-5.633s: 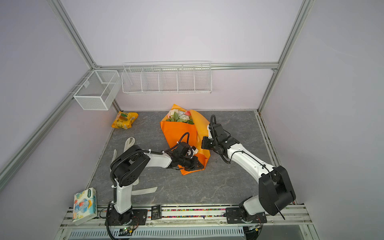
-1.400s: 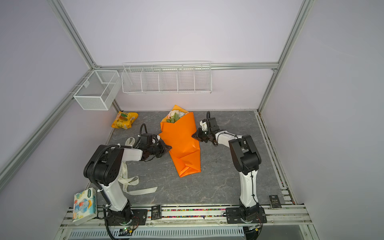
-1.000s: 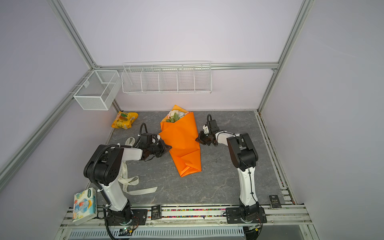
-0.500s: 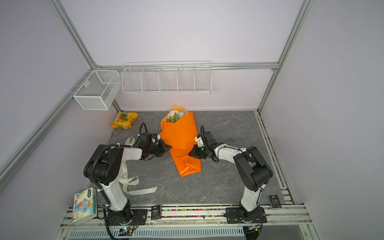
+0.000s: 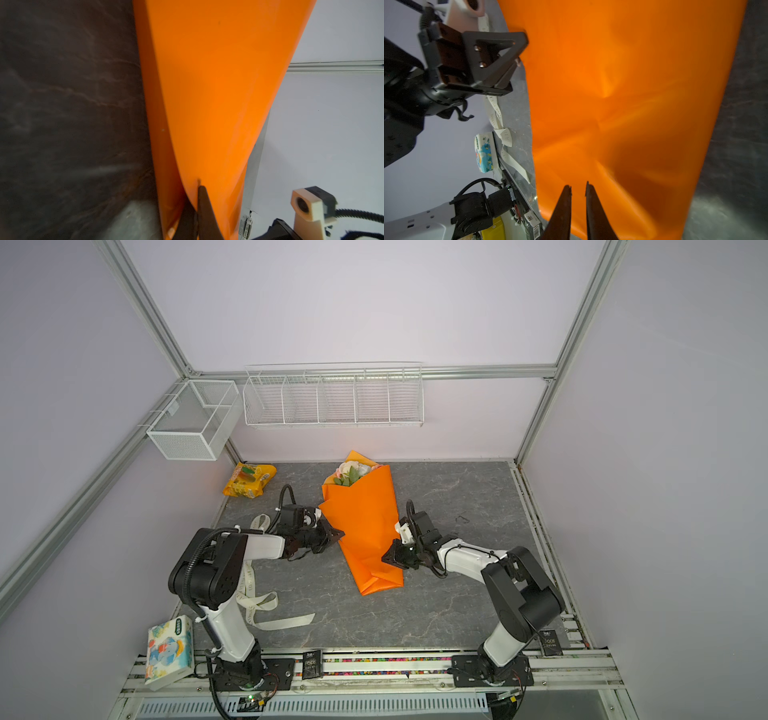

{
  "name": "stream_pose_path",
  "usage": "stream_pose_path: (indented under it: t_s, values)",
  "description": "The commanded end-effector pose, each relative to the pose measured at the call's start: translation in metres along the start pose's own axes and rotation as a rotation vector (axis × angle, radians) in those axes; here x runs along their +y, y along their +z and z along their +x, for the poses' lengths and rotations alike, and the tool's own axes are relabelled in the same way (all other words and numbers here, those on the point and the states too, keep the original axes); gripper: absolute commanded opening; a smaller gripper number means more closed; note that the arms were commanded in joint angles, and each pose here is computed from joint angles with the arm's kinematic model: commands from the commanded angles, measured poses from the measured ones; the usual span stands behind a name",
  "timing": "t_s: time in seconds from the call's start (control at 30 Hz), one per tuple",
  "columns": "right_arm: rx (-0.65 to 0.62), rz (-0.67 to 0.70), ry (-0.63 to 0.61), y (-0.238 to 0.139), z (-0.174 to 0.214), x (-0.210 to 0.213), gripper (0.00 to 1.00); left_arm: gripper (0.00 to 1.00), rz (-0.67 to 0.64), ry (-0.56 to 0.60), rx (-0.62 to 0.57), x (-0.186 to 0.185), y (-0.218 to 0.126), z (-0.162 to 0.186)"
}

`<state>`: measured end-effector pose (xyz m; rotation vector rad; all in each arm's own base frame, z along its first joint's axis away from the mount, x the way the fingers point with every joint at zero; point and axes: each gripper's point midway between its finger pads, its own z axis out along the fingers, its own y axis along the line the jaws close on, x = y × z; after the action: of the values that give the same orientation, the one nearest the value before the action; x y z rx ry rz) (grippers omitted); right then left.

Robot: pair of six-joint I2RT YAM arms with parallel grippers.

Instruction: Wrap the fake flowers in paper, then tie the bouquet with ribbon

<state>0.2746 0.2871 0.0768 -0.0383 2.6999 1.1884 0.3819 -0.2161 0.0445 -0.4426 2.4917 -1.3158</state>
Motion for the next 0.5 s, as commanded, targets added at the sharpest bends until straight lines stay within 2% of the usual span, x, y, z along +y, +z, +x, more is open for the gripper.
stream_pose_path:
  t_s: [0.0, 0.27, 0.33, 0.43, 0.47]
  values:
    - [0.09, 0.059, 0.019, 0.01, 0.036, -0.024, 0.17, 0.05, 0.0, 0.013, -0.009, -0.001, 0.002, -0.007]
    - [0.19, 0.157, 0.065, 0.034, 0.069, -0.062, 0.15, 0.09, -0.018, 0.021, -0.009, -0.001, -0.001, -0.007]
    - [0.176, 0.141, 0.062, 0.03, 0.066, -0.053, 0.16, 0.2, -0.017, 0.029, -0.01, -0.006, -0.005, -0.007]
    - [0.14, 0.097, 0.022, 0.018, 0.051, -0.027, 0.18, 0.47, -0.034, 0.037, -0.027, -0.014, -0.017, -0.006]
    - [0.135, 0.082, 0.003, 0.014, 0.046, -0.018, 0.19, 0.5, -0.048, 0.042, -0.033, -0.015, -0.022, -0.005]
